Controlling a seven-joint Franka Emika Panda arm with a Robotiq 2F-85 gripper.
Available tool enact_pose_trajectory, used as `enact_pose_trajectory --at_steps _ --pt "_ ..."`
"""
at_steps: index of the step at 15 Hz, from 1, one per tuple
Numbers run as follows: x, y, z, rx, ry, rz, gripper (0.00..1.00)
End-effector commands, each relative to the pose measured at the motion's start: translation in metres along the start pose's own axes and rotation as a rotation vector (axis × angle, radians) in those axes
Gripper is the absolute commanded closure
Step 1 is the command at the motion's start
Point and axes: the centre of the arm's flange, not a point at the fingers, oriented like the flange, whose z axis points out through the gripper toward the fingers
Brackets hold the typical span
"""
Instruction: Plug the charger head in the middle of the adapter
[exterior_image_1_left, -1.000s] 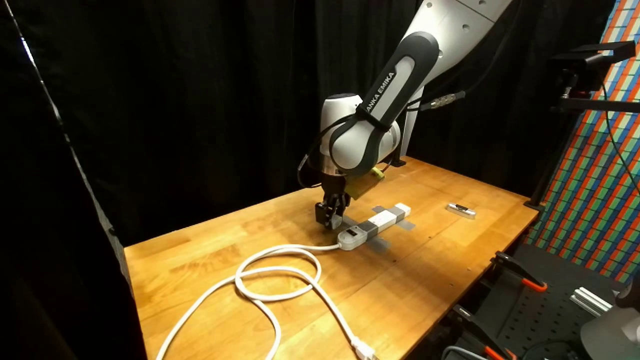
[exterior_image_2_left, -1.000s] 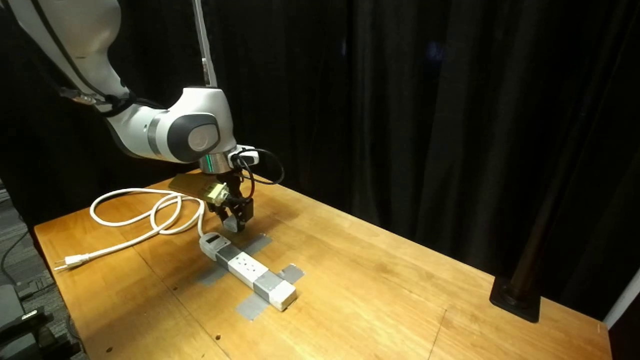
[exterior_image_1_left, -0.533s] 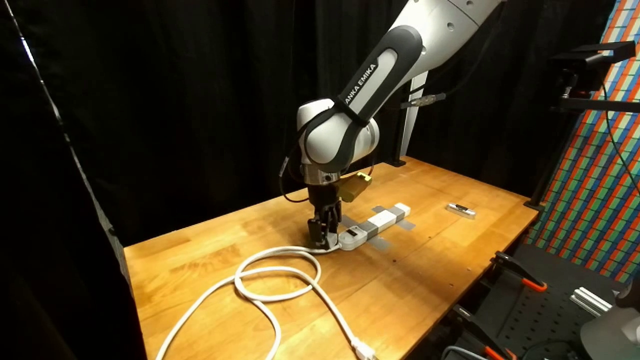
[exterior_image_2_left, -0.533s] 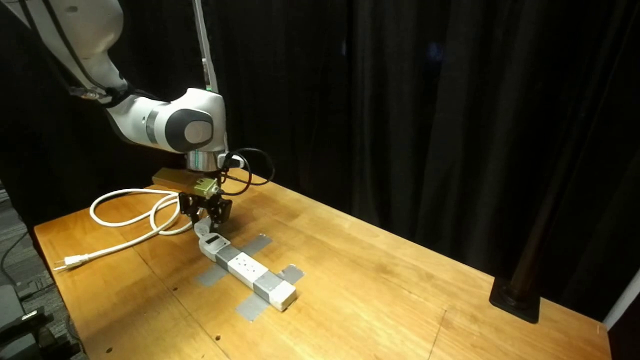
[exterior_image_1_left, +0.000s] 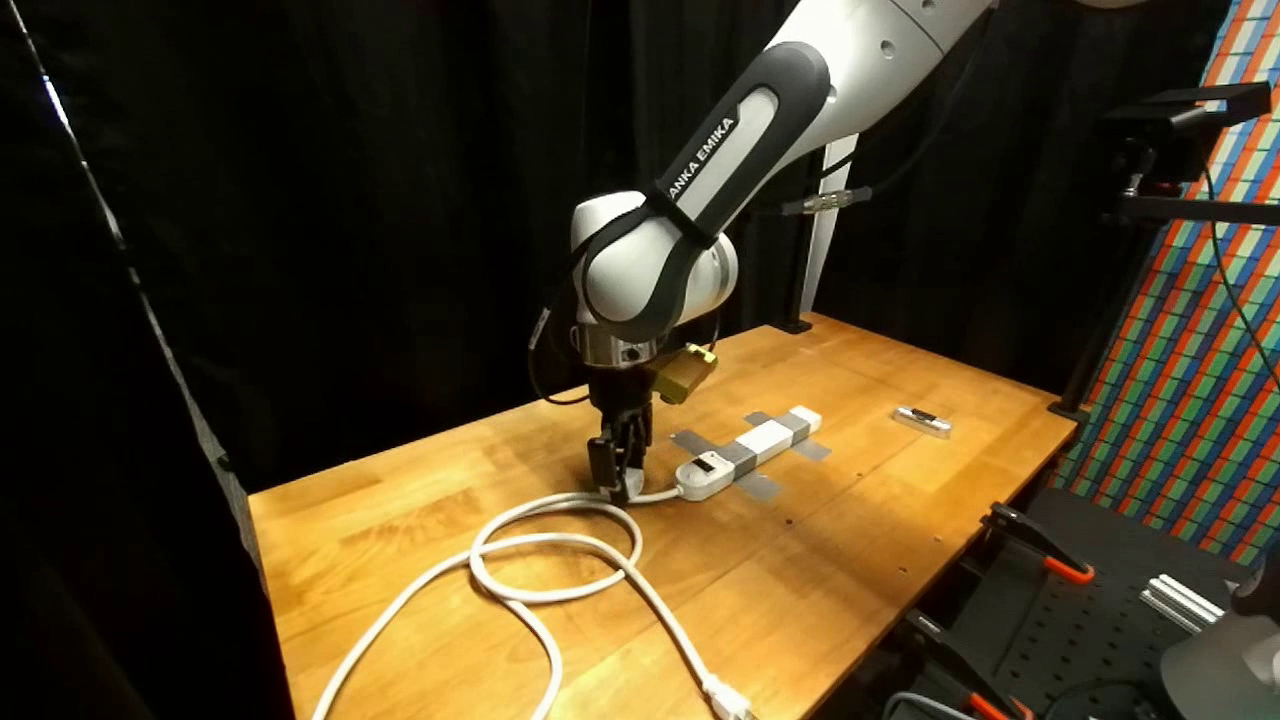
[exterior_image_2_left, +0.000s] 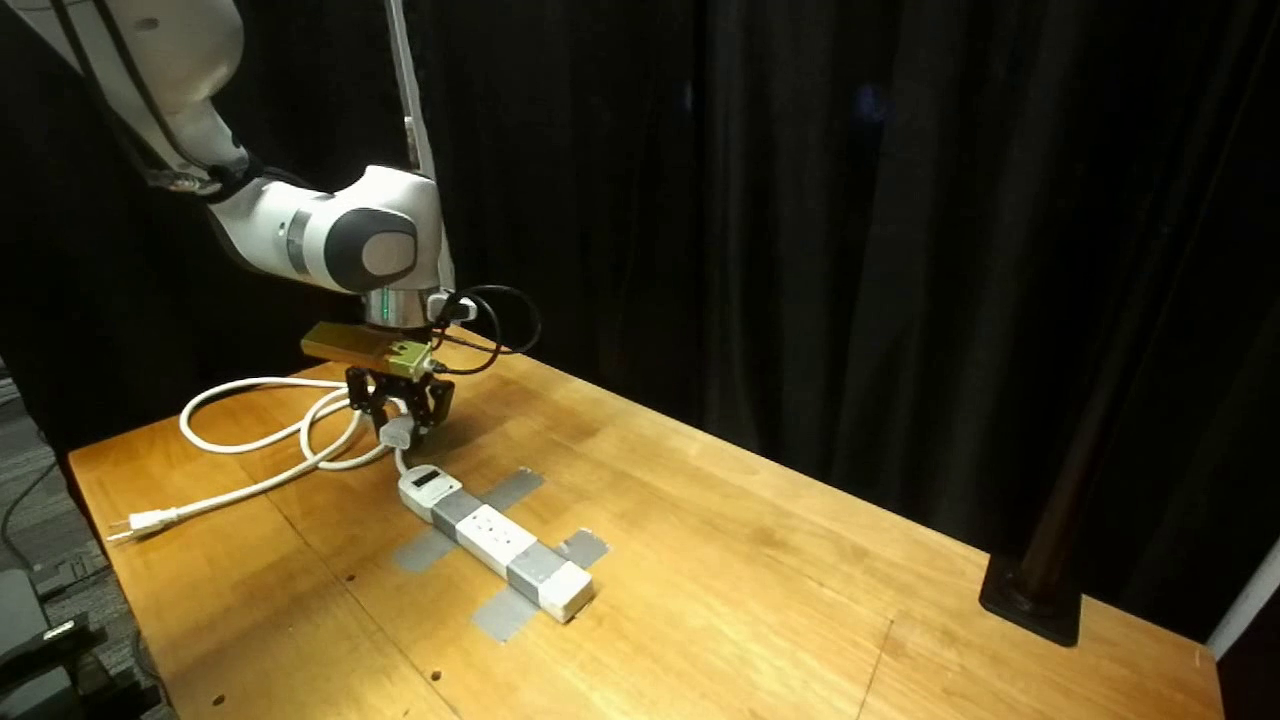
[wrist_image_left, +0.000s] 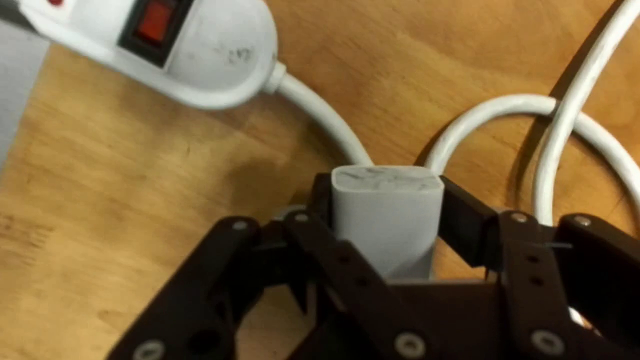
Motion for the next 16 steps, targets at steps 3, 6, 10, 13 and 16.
enact_pose_trajectory --at_steps 3,6,10,13,16 --pt "0.027 0.0 0.0 -0.074 0.214 0.029 0.25" --pt "0.031 0.007 -0.005 -0.129 0.28 0.044 0.11" --pt "0.008 0.015 -0.026 -0.164 0.285 0.06 0.0" --pt "-0.026 0.015 -0.04 -0.105 0.149 0.004 0.0" --pt "-0.057 0.003 -0.052 0.052 0.082 -0.093 0.0"
